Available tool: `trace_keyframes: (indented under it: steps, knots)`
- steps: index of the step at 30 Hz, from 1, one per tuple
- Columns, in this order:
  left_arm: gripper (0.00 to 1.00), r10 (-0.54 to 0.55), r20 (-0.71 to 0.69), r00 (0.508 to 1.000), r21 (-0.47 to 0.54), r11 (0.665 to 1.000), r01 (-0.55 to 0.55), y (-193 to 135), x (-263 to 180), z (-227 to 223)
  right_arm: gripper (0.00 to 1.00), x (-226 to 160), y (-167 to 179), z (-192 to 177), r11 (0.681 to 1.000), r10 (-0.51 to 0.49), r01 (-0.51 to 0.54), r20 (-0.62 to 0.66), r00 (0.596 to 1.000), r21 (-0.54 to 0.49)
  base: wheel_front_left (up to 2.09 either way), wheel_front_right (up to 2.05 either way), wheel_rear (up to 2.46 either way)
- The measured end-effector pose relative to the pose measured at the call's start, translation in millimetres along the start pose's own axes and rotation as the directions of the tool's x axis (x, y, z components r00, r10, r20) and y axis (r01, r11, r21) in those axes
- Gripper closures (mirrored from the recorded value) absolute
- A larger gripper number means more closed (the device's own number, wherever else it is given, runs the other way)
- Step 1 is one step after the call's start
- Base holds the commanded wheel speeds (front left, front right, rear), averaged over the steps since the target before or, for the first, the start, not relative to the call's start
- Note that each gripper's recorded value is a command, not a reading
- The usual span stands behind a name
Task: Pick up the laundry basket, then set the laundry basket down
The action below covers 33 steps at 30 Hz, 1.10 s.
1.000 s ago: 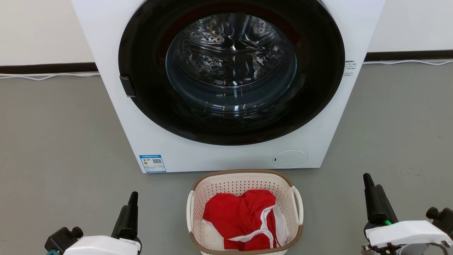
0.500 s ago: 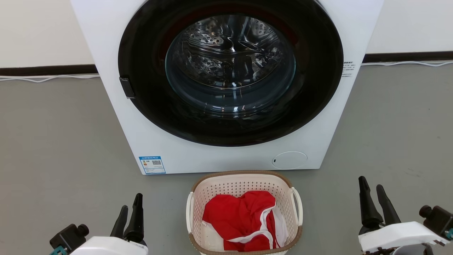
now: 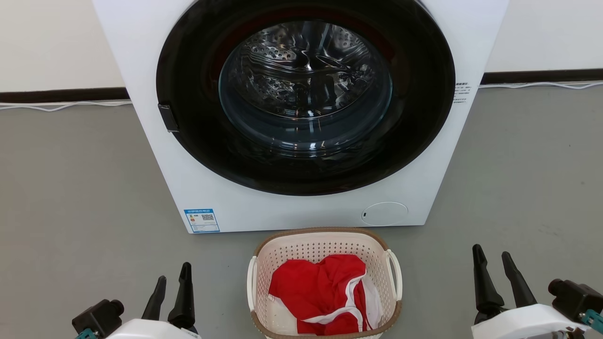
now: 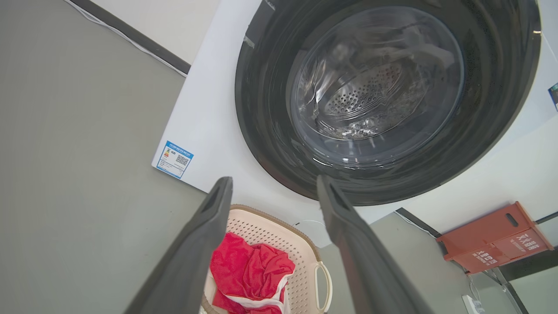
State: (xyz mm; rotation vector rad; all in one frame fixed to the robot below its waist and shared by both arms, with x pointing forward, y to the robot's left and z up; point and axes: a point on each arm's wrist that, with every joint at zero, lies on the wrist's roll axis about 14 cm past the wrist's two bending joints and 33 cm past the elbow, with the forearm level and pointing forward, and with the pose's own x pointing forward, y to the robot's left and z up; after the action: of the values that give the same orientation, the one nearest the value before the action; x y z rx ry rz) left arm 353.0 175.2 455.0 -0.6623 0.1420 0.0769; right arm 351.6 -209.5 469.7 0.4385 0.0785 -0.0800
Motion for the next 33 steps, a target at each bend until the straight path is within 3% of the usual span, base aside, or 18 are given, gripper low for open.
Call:
trace_keyframes:
  steps: [19,33]
  knots:
    - [0.0,-0.026,0.023,0.999,0.219,0.975,0.021,-4,-3,0,0.0,-2,0,1,0.969,0.023,-0.018,0.017,1.0,-0.246,0.0,0.0,0.0]
    - [0.0,-0.064,0.033,0.997,0.372,0.927,0.048,-10,-2,-2,0.0,-2,-2,2,0.909,0.037,-0.024,0.022,0.999,-0.415,0.0,0.0,0.0]
